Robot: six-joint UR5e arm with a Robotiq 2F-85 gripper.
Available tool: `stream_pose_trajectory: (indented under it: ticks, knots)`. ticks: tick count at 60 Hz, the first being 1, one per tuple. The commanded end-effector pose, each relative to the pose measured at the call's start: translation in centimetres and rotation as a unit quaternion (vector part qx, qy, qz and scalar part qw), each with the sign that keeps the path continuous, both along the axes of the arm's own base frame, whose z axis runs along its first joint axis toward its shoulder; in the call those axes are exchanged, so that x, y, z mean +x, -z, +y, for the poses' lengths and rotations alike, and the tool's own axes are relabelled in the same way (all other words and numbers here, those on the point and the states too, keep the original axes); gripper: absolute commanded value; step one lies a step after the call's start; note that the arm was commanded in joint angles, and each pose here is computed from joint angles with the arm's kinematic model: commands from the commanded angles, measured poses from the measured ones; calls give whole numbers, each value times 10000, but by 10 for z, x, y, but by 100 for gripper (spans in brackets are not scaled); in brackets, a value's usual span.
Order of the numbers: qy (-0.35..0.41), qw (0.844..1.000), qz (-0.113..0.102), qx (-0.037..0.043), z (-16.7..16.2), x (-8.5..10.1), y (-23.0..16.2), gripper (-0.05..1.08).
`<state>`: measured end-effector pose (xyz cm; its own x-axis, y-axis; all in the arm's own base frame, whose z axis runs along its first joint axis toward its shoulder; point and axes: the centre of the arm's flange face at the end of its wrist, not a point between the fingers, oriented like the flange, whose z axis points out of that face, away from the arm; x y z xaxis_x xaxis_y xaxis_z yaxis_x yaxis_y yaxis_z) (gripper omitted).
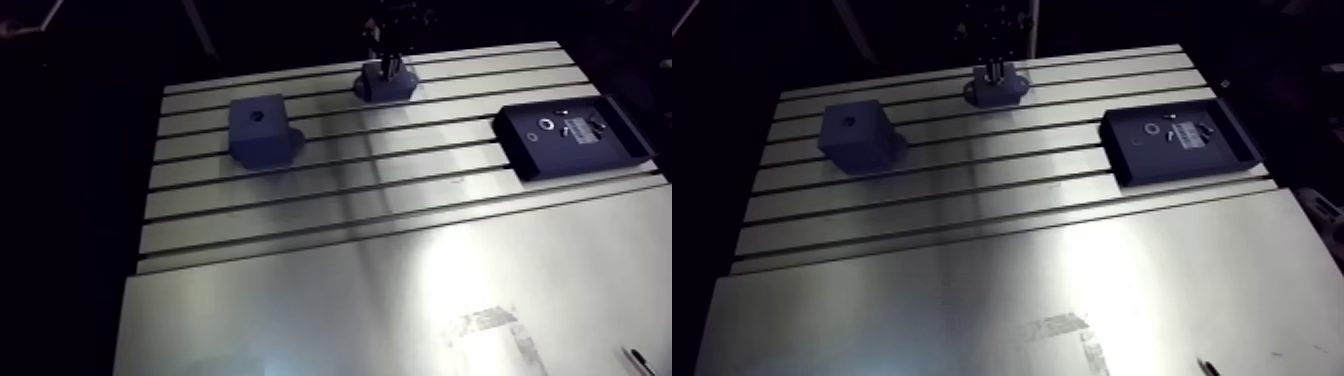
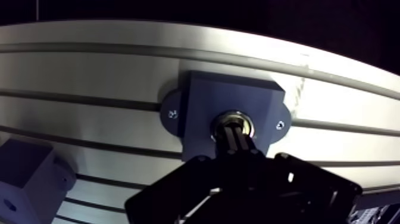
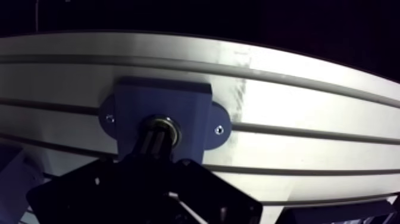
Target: Pick up the bearing and press it into the housing until flush.
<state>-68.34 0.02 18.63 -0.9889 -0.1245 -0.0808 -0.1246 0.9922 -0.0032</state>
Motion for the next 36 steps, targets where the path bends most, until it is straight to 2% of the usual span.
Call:
stream_pose_trajectory:
  ticks: [1,36]
  knots:
    - [-4,10000,24,4,0,-1,-3,108]
    - [-4,10000,54,10,0,0,-7,108]
